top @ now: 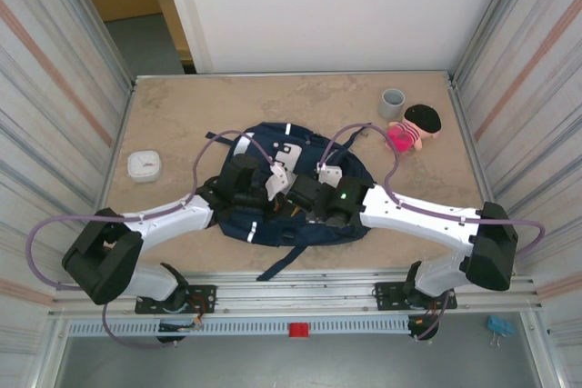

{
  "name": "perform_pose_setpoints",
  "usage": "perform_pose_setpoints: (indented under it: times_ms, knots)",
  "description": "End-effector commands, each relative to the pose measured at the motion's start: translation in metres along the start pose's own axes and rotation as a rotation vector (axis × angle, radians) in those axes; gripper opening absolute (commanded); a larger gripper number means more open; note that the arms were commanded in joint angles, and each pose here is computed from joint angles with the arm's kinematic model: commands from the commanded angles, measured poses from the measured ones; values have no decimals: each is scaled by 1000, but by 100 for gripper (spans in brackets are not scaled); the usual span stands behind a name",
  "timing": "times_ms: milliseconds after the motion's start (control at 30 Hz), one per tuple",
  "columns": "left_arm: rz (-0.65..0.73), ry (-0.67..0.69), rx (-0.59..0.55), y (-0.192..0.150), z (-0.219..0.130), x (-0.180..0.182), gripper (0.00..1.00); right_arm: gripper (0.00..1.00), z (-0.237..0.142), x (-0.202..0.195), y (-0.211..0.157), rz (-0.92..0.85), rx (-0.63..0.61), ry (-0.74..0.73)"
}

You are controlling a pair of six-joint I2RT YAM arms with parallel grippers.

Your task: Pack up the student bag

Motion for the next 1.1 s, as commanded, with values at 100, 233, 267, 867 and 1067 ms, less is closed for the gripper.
perform_pose_setpoints:
  times_ms: [100,233,267,867,1067]
  knots:
    - [33,-54,-65,22,-4,-6,4,21,5,-23,-4,-2,-14,-167]
    - [32,-54,-67,23,-4,-6,5,20,6,-26,-4,25,-4,-214]
    - [33,-54,-68,24,-4,-6,5,19,5,-27,-4,22,0,-236]
    - [38,-51,-64,23,-6,-7,5,13,2,-29,2,-91,13,-137]
    - [41,-34,-57,21,-7,-8,4,6,8,-35,8,-130,43,-103]
Point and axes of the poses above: each hand's point on the last joint's axis, 136 mm out from that joint toward the fingers, its own z axis out along the fingers, its own x axis along the line the jaws close on, y = z × x, the point moved 10 cm from there along -z, back along the fingers, and after that the axes turned 3 degrees about -z, right-handed, at the moved point
